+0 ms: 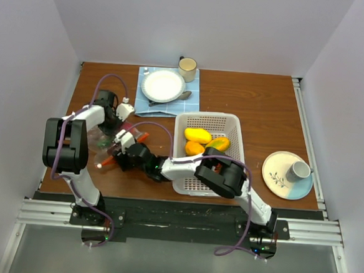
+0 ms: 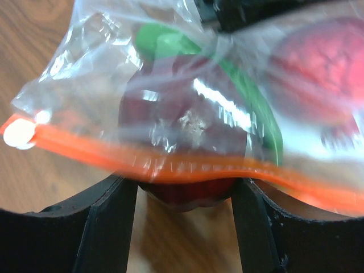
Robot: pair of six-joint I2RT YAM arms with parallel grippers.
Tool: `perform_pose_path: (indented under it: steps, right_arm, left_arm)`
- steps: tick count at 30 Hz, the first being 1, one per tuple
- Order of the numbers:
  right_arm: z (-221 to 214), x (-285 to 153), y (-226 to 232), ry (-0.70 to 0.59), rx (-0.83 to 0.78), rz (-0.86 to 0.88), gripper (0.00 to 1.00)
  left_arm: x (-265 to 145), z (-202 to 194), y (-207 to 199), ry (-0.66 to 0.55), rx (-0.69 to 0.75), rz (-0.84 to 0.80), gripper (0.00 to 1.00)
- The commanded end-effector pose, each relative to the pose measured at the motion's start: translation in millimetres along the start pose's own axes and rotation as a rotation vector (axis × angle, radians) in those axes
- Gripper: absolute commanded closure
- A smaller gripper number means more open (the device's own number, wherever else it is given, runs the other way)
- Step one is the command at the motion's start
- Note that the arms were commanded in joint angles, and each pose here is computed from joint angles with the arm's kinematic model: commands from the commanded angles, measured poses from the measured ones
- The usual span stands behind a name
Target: Open the zip-top bag and remove the fake food
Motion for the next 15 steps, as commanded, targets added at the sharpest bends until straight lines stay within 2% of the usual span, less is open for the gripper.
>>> perform_pose_path:
  steps: [1, 2, 3, 4, 5, 6, 11, 14, 15]
  right_arm:
    - [37.8, -46.3, -13.1, -0.051, -0.015, -0.045, 0.75]
    - [36.9, -55.0, -17.8, -0.045, -0.022, -0.060, 0.75]
    - [58.3, -72.2, -19.4, -0.081, -0.022, -0.064, 0.76]
    - [44.9, -82.9, -27.8, -0.046, -0.039, -0.085, 0.76]
    - [51.3, -93.1, -32.0, -0.052, -0.040, -0.102, 0.76]
    - [70.0, -108.8, -34.0, -0.083, -0.037, -0.110, 0.76]
    - [83.4, -161.7, -80.8, -0.078, -0.073, -0.296, 0.82]
    - [94.3, -192.6, -127.4, -0.089, -0.017, -0.438, 0.87]
    - [95.6, -201.1, -155.7, -0.098, 0.045, -0.519, 0.89]
  left_arm:
    - [32.6, -51.6, -47.1, 0.168, -0.026, -0.178, 1.00]
    - [33.9, -49.3, -42.7, 0.165, -0.029, -0.170, 1.00]
    - [34.4, -48.7, -39.3, 0.163, -0.035, -0.166, 1.00]
    - [34.1, -46.7, -36.7, 0.159, -0.038, -0.161, 1.00]
    - [33.2, -43.5, -32.6, 0.153, -0.039, -0.154, 1.00]
    - [31.4, -41.3, -30.3, 0.150, -0.047, -0.148, 1.00]
    - [2.3, -17.3, -26.1, 0.077, -0.080, -0.186, 1.00]
    - [-26.3, -1.8, -31.8, 0.006, -0.091, -0.233, 1.00]
    - [-32.6, 2.6, -36.0, -0.023, -0.094, -0.260, 1.00]
Point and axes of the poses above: each gripper's point midway between its finger pads, its own x axis out along the fingers, its own y axis along the line the jaws close on, z = x × y, the point moved 1 cm from there along -x, back along the fingers, and after that the axes turned 5 degrees about x, right-handed, at the moved point
